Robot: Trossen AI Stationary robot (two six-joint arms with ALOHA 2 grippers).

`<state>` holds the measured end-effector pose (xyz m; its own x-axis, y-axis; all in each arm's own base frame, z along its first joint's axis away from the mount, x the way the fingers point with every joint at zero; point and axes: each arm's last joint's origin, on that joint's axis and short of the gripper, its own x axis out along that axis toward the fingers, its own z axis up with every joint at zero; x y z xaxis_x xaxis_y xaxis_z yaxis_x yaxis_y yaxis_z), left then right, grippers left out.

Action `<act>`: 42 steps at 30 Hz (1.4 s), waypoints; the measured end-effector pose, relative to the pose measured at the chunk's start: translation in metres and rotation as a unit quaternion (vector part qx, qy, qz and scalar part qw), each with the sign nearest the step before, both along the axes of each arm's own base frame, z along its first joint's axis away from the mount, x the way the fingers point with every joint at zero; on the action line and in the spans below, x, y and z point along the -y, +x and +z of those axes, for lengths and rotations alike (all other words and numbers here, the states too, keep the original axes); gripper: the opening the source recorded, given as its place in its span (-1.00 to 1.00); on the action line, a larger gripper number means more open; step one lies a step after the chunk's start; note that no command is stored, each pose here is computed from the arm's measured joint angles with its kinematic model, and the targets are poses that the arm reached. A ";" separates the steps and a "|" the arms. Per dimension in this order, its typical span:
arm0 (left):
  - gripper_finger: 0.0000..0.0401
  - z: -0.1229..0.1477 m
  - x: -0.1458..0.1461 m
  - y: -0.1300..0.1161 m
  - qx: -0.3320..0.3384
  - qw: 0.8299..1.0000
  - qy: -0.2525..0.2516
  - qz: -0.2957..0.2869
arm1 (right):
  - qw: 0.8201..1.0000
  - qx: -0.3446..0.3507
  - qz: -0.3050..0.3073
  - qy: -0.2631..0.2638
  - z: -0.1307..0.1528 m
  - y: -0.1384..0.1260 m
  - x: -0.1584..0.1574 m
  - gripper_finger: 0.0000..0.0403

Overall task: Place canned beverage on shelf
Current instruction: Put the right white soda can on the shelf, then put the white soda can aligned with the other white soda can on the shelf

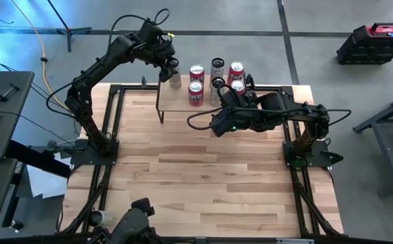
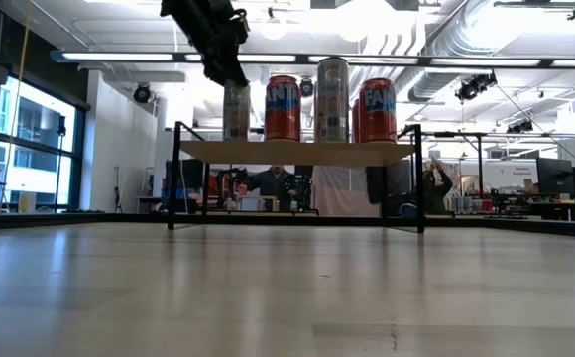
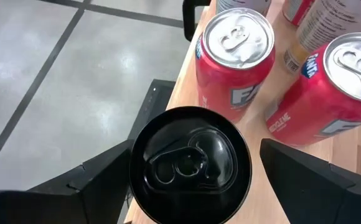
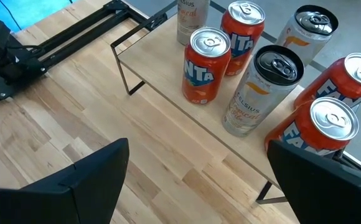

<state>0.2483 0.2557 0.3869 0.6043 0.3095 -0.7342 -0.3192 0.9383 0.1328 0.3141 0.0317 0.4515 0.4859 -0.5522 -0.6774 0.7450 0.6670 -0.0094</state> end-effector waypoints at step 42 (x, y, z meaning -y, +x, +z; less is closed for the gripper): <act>0.66 0.047 0.031 -0.016 0.094 0.994 0.051 -0.006 | 1.000 0.000 0.010 -0.004 0.000 -0.001 -0.007 0.83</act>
